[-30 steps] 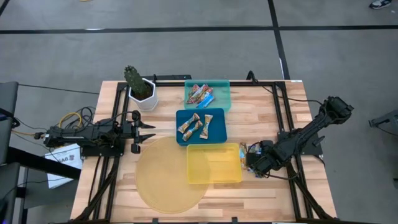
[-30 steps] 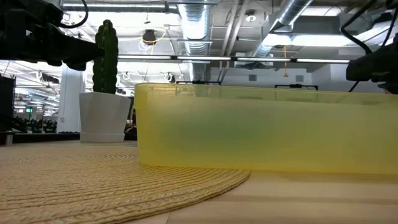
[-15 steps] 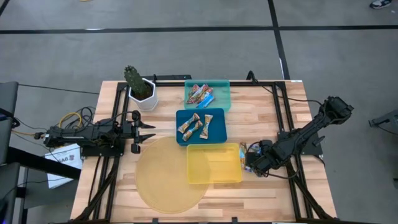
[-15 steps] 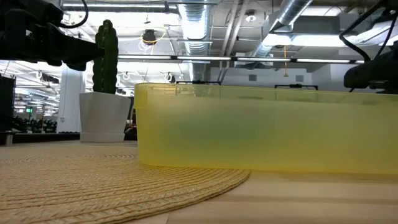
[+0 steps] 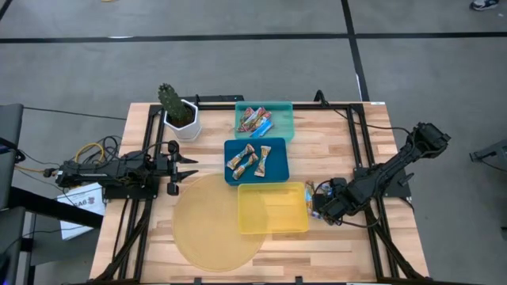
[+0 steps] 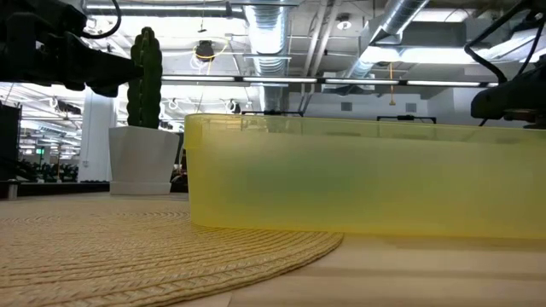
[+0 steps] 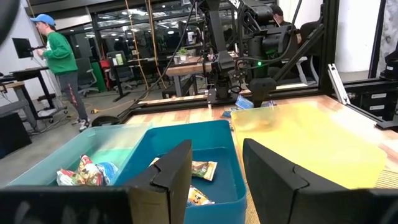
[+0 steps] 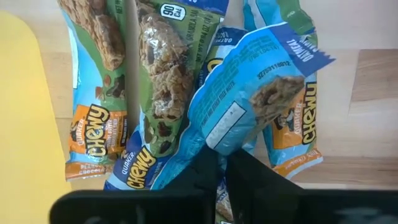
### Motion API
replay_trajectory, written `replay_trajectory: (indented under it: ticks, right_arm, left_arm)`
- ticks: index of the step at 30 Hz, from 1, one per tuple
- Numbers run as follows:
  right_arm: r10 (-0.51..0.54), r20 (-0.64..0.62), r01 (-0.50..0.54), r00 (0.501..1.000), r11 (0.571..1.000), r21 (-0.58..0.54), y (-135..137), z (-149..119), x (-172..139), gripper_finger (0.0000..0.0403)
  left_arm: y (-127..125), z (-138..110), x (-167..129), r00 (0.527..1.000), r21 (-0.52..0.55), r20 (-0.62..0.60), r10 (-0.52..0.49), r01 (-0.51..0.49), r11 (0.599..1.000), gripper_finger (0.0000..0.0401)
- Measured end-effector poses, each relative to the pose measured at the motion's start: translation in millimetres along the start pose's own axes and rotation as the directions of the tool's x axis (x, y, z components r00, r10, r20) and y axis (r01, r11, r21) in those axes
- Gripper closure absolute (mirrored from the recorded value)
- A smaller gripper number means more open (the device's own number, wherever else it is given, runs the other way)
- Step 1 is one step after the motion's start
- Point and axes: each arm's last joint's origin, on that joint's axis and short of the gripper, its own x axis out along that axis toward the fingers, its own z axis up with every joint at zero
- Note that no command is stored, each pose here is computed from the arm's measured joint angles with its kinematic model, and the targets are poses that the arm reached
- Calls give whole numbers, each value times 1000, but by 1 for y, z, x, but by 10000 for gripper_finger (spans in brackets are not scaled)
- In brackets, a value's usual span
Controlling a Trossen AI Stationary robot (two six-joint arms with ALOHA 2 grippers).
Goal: Pick and place Granola Bars by type
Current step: Put the blue granola bar into the yellow bin
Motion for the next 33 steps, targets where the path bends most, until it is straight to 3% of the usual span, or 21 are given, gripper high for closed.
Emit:
replay_trajectory:
  ticks: [23, 33]
  right_arm:
    - [59, 34, -56, 998, 994, -93, 10, -5, -18, 401]
    - [69, 186, -44, 980, 990, -135, 15, -2, -47, 402]
  left_arm:
    - [0, 0, 0, 1000, -5, 0, 0, 0, 1000, 264]
    - [0, 0, 0, 1000, 1, 0, 0, 0, 1000, 264]
